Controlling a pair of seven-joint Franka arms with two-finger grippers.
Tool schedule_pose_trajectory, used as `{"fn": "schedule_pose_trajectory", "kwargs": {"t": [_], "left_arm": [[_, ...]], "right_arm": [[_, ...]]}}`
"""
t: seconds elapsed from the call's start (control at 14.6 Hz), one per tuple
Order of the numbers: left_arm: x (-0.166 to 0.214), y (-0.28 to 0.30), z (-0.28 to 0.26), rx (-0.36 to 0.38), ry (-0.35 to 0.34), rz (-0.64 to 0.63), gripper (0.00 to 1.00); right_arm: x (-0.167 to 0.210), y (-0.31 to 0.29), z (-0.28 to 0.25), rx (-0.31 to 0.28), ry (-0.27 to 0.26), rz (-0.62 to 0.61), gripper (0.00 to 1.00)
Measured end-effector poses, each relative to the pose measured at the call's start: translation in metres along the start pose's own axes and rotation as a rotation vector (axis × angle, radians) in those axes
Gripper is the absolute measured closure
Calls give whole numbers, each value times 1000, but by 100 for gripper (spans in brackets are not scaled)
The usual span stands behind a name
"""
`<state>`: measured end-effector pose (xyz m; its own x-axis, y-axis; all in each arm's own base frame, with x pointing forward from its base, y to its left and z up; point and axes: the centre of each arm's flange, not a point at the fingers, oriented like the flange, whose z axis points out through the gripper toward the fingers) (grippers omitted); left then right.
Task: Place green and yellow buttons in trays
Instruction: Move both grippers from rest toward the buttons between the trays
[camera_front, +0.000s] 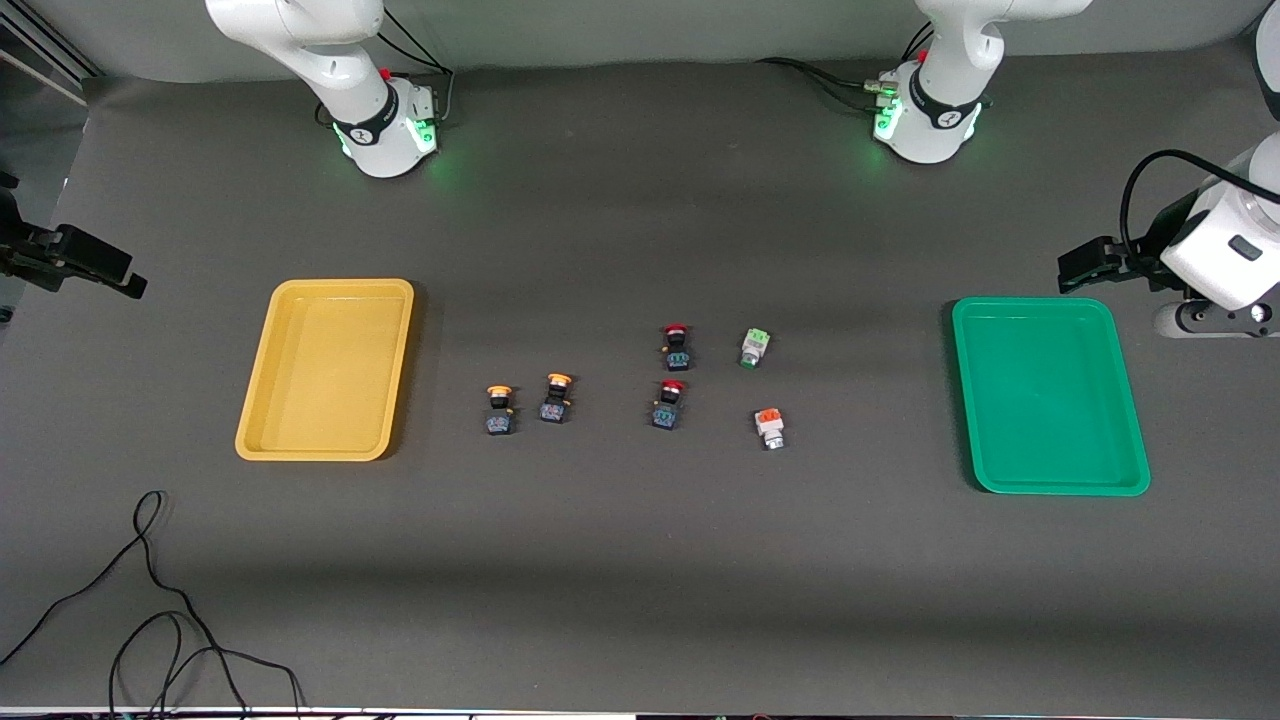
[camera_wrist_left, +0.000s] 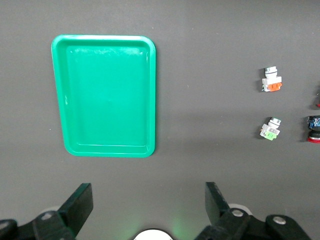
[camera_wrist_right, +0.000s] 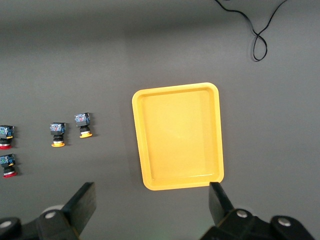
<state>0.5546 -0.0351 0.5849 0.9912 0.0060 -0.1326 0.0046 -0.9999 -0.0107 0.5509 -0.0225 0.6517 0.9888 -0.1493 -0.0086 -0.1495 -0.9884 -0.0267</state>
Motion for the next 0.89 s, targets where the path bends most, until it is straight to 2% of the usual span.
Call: {"fn": "schedule_pose_trajectory", "kwargs": {"t": [0.48, 0.89], "left_arm": [[-4, 0, -5, -1, 10, 0, 0], [-8, 4, 0, 0, 13, 9, 0]], "right_arm": [[0, -2, 3, -1, -6, -3, 0], [11, -9, 55, -12, -105, -14, 0]]}}
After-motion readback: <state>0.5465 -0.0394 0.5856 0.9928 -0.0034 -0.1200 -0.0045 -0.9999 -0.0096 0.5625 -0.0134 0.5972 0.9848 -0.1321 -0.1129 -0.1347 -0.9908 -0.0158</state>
